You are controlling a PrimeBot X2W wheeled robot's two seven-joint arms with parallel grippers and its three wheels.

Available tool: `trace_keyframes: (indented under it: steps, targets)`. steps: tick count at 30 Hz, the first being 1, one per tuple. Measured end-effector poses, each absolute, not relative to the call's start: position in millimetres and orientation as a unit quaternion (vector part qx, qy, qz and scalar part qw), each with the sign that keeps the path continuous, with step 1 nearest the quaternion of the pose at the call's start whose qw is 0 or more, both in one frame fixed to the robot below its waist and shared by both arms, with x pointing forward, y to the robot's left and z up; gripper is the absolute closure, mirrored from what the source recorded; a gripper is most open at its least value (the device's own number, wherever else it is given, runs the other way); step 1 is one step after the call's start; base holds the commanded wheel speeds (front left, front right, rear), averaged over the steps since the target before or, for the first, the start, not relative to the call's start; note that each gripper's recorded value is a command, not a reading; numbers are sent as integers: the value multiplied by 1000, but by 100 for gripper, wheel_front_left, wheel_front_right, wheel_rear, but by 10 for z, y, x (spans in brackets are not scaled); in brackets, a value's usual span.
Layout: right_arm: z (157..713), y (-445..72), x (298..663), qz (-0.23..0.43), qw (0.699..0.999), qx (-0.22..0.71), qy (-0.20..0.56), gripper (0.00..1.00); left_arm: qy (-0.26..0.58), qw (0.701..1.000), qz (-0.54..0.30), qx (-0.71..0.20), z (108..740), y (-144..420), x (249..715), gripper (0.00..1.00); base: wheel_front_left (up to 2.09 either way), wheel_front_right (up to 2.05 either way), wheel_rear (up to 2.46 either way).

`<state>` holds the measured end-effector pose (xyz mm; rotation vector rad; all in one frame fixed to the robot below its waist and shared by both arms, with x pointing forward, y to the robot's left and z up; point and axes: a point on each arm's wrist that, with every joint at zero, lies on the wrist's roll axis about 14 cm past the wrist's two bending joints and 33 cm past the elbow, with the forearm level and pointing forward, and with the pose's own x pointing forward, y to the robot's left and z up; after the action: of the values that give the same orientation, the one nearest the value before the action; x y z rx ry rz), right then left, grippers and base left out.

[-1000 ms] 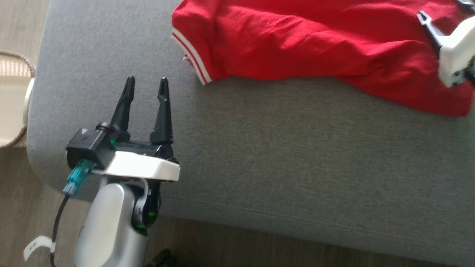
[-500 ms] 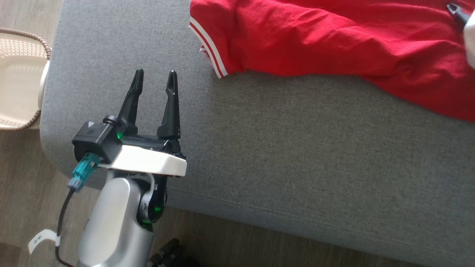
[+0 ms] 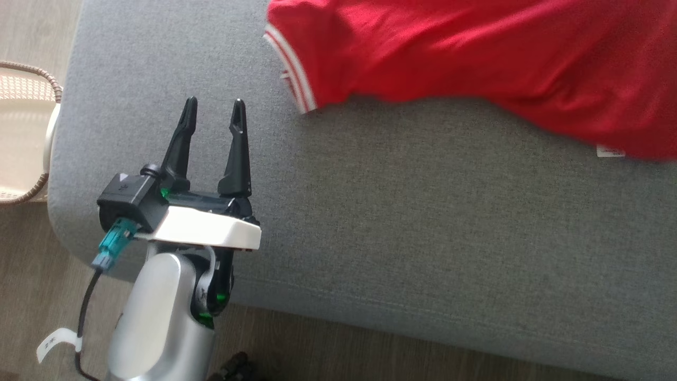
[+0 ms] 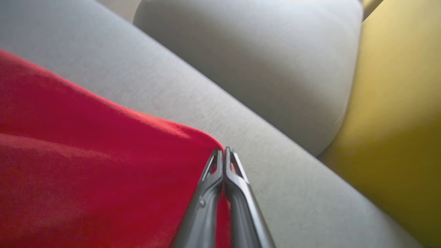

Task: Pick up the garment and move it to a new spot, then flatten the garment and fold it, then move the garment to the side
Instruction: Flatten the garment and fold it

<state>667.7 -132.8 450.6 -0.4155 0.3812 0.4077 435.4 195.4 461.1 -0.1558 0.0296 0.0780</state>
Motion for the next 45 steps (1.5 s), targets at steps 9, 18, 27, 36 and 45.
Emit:
trace_keyframes:
  steps: [9, 18, 27, 36, 45]
  targets:
    - [5286, -1631, 7190, 122, 972, -193, 51, 100, 25, 996, 39, -77, 4529, 1960, 4366, 0, 0, 0, 0]
    - [5717, -1700, 7312, 83, 981, -162, -71, 100, 23, 996, 43, -73, 4539, 2006, 4378, 0, 0, 0, 0]
    - [5279, -1379, 7158, 115, 981, -159, -3, 0, 13, 996, 39, -75, 4617, 1980, 4381, 0, 0, 0, 0]
    - [5451, -1305, 6721, 130, 983, -125, -30, 0, -25, 997, 15, -66, 4878, 1853, 4434, 0, 0, 0, 0]
    - [5889, -1631, 5793, 101, 987, -55, -116, 0, -48, 996, 3, -80, 5087, 1732, 4234, 0, 0, 0, 0]
